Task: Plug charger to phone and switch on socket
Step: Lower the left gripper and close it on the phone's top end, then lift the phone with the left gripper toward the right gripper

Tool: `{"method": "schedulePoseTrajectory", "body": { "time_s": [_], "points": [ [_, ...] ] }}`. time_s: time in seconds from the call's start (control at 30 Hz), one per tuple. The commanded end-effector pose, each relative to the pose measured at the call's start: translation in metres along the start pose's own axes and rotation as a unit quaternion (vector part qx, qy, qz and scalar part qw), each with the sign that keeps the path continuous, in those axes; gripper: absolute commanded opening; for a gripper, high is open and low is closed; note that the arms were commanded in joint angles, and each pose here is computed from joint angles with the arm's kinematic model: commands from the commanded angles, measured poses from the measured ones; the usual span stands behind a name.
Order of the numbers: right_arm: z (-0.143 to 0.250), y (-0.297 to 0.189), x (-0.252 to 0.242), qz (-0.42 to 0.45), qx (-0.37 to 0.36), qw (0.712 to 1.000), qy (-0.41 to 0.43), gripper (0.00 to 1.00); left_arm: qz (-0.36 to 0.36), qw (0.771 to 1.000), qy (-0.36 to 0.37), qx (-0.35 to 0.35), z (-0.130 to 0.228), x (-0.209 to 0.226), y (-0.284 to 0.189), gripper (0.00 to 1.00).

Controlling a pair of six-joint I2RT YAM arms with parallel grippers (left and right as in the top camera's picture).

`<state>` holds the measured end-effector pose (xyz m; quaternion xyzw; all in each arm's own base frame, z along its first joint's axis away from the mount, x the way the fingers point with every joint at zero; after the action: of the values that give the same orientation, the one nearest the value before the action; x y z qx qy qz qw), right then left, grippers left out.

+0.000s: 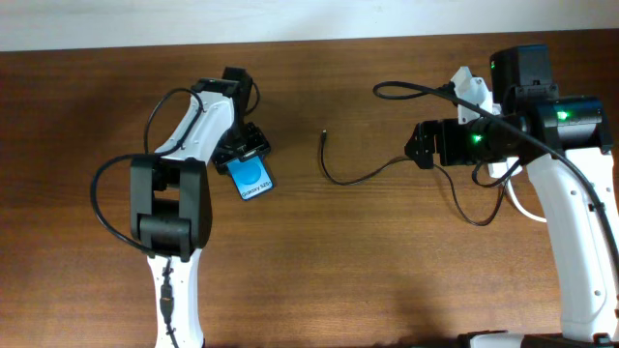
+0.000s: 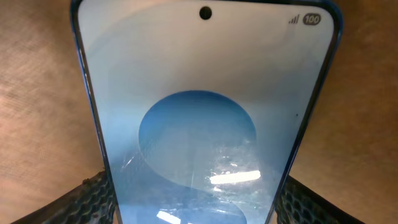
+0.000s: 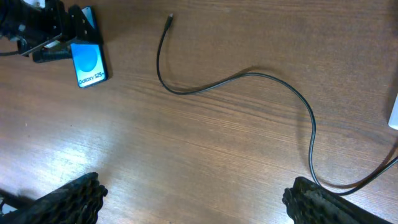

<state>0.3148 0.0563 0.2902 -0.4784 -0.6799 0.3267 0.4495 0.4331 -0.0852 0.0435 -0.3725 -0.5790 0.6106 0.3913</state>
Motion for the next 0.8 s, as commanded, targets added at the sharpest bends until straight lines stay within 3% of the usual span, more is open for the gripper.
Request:
{"method": "schedulePoseTrajectory", "body": {
  "time_s": [0.0, 0.1, 0.2, 0.23, 0.3, 0.33, 0.57, 0.77],
  "points": [
    [-0.004, -0.002, 0.001, -0.006, -0.005, 1.000, 0.000, 0.98, 0.011, 1.000, -0.015, -0.006, -0.014, 0.003, -0.026, 0.67],
    [-0.004, -0.002, 0.001, -0.006, -0.005, 1.000, 0.000, 0.98, 0.022, 0.999, -0.015, -0.023, -0.021, -0.001, -0.060, 0.64],
    [-0.004, -0.002, 0.001, -0.006, -0.005, 1.000, 0.000, 0.98, 0.032, 0.999, -0.015, -0.032, -0.023, -0.004, -0.081, 0.54],
    [-0.004, -0.002, 0.002, -0.007, -0.006, 1.000, 0.000, 0.98, 0.041, 0.999, -0.014, -0.031, -0.022, -0.006, -0.087, 0.38],
    [-0.006, -0.002, 0.003, -0.013, -0.009, 1.000, 0.003, 0.98, 0.059, 0.998, -0.013, -0.027, -0.021, -0.012, -0.093, 0.17],
    [-0.007, -0.002, 0.005, -0.020, -0.011, 1.000, 0.003, 0.98, 0.073, 0.997, -0.012, -0.021, -0.020, -0.015, -0.095, 0.00],
    [-0.026, 0.007, 0.007, -0.039, -0.037, 0.996, 0.073, 1.00, 0.117, 0.993, -0.007, -0.029, -0.018, -0.025, -0.129, 0.00],
    [-0.047, 0.054, 0.026, -0.060, -0.023, 0.992, 0.111, 0.85, 0.206, 0.978, -0.014, -0.035, -0.026, -0.027, -0.172, 0.00]
  ]
}}
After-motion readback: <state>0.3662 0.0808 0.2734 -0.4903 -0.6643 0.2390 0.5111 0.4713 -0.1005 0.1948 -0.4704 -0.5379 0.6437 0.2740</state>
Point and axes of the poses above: each gripper's point midway between its finger pads, its own y axis out along the fingers, its own x axis along the line the jaws close on, z = x × y, the point moved 4 cm from there along -y, back along the fingers, and after that the axes turned 2 degrees about y, right-handed, at the moved point
